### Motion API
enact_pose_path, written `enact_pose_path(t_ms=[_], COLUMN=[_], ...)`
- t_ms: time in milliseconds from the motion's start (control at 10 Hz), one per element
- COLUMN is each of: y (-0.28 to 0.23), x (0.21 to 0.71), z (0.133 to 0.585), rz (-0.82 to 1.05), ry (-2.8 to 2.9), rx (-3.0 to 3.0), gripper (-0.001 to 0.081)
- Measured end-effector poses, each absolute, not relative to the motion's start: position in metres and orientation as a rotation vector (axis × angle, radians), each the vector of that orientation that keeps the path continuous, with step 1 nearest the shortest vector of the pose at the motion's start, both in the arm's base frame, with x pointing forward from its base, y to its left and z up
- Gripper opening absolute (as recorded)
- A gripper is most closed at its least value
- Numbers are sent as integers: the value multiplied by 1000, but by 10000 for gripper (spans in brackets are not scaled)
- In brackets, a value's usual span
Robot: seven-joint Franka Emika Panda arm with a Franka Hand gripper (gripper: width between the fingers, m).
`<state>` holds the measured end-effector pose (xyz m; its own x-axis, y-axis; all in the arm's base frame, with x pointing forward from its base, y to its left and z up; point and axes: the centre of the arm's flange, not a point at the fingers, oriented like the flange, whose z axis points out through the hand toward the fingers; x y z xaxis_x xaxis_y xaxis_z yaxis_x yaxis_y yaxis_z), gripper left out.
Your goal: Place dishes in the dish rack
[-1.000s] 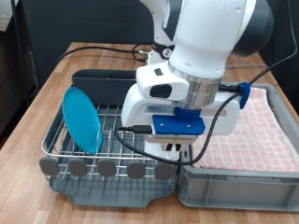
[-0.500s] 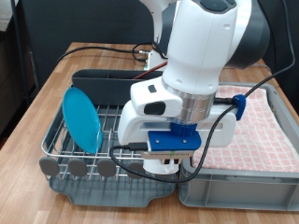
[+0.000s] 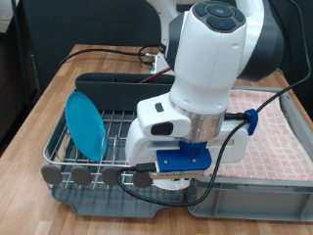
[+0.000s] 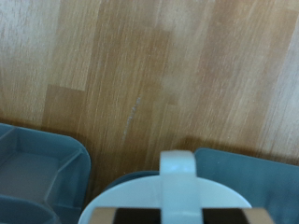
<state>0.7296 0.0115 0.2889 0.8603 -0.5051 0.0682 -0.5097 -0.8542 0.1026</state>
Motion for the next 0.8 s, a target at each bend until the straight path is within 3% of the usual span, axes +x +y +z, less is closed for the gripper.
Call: enact_pose_path(t_ms=[300, 400, 500, 600, 700, 800], y=[14, 15, 15, 15, 15, 15], x=[730, 730, 730, 730, 730, 732], z=[277, 274, 272, 270, 270, 273], rz=[41, 36, 36, 37, 38, 46], ry=[-798, -797, -797, -796, -789, -773], rx=[2920, 2921, 2921, 2921, 2923, 2928], gripper=[72, 146, 322, 322, 508, 508])
